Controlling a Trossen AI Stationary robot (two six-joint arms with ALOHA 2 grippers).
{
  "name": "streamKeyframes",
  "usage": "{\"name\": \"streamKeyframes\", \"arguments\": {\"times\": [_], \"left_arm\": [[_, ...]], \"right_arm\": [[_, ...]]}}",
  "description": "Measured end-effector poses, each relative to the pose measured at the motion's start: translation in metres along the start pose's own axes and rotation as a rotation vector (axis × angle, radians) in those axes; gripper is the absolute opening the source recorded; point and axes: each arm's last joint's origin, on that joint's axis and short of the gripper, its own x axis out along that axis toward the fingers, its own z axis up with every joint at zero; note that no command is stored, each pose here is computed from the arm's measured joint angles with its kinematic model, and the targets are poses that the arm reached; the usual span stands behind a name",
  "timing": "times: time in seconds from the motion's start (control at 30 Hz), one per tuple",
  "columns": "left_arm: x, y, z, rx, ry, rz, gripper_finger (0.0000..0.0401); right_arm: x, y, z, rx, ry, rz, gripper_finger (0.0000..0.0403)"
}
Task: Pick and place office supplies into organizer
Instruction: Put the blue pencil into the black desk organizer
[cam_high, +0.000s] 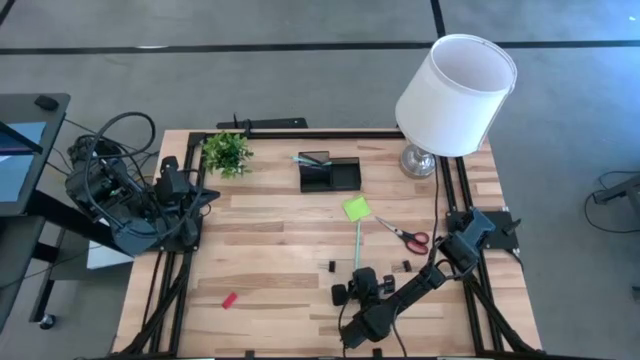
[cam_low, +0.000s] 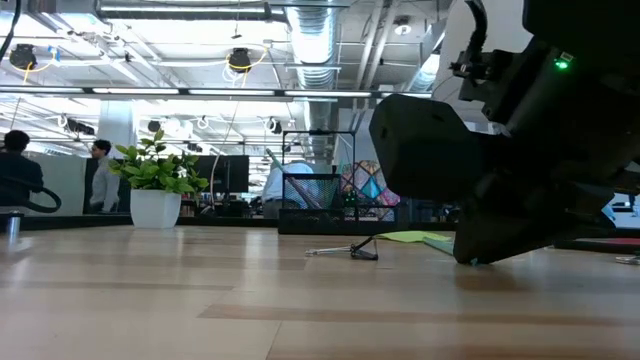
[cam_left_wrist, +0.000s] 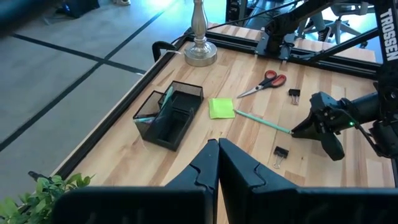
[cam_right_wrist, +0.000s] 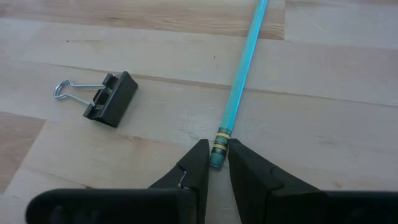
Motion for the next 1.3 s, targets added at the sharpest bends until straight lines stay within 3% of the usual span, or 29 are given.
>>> {"name": "streamKeyframes", "arguments": {"times": [0.13,0.3,0.7,0.97,1.07,1.13,1.3], "left_arm": [[0.001,-0.003,0.0,0.006,0.003,0.003,0.0],[0.003,-0.007,-0.001,0.015,0.009,0.007,0.0],[0.006,-0.013,-0.001,-0.042,0.015,0.012,0.0],[0.022,-0.029,-0.017,0.134,0.054,0.064,0.0],[0.037,-0.033,-0.026,0.048,0.114,0.098,0.0],[0.05,-0.039,-0.031,-0.014,0.159,0.08,0.0],[0.08,-0.063,-0.044,0.081,0.217,-0.139,0.0]], "right_arm": [[0.0,0.0,0.0,0.0,0.003,-0.003,0.0051],[0.0,0.0,0.0,-0.012,0.002,-0.003,0.001],[-0.016,0.007,0.006,-0.028,0.006,-0.022,0.0003],[-0.032,0.016,0.011,-0.016,0.06,-0.013,0.0001],[-0.033,0.017,0.01,-0.017,0.06,-0.007,0.0001],[-0.034,0.016,0.009,-0.019,0.058,-0.002,0.0001],[-0.039,0.015,0.005,-0.021,0.058,0.023,0.0]]}}
